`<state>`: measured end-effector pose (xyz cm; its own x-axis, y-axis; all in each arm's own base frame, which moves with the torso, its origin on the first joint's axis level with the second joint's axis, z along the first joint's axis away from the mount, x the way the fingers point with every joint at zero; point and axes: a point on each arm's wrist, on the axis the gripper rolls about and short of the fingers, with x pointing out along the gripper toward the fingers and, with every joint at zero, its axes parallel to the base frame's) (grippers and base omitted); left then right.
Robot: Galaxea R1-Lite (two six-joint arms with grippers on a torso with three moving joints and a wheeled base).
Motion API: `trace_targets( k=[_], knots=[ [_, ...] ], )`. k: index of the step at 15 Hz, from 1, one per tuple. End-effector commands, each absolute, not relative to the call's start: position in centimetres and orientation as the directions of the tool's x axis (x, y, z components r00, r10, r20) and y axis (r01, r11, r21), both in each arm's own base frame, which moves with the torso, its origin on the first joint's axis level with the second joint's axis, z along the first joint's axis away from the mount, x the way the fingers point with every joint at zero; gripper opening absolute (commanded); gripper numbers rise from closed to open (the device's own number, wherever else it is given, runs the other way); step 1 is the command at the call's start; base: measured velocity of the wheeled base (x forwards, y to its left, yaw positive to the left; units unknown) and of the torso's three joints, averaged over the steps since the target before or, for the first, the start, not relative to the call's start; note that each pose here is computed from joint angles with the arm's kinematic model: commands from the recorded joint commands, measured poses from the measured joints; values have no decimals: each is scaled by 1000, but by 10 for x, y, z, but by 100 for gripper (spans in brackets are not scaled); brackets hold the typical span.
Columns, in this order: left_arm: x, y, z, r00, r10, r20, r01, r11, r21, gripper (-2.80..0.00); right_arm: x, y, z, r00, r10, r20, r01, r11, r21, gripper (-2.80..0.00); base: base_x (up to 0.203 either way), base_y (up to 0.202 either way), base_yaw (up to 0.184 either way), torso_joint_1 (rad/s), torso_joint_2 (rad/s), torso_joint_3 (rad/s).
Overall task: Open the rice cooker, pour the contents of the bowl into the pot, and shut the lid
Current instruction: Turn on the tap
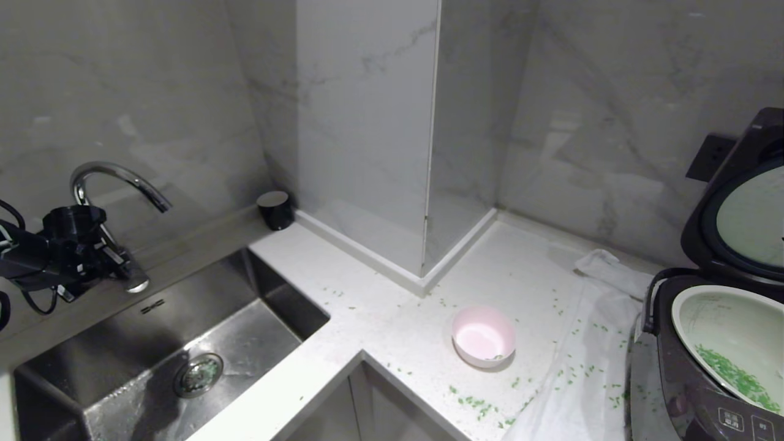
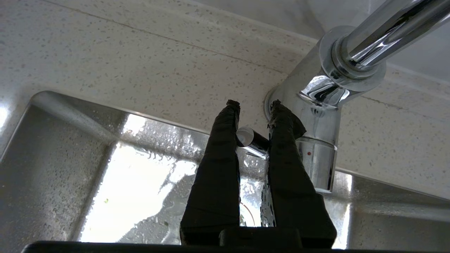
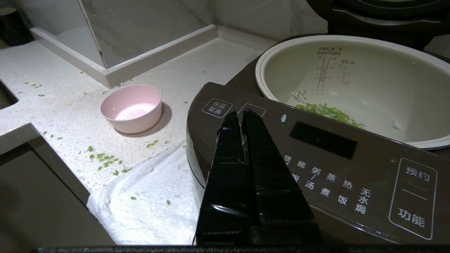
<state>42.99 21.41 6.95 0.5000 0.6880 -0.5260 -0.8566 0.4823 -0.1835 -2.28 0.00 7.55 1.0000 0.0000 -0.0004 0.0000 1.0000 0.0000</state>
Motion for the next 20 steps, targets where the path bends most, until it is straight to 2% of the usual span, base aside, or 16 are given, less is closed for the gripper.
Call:
trace_targets(
  k=[1,20],
  knots=[
    [429,214,68,492,690,-531,-861,477,-177,-280,-23,0,75,1000,0,-2,0,1000,0,-280,0,0,0,0,0,0],
    [427,207,71,495,683,-537,-857,485,-173,-280,-23,0,75,1000,0,-2,0,1000,2,-280,0,0,0,0,0,0]
  ],
)
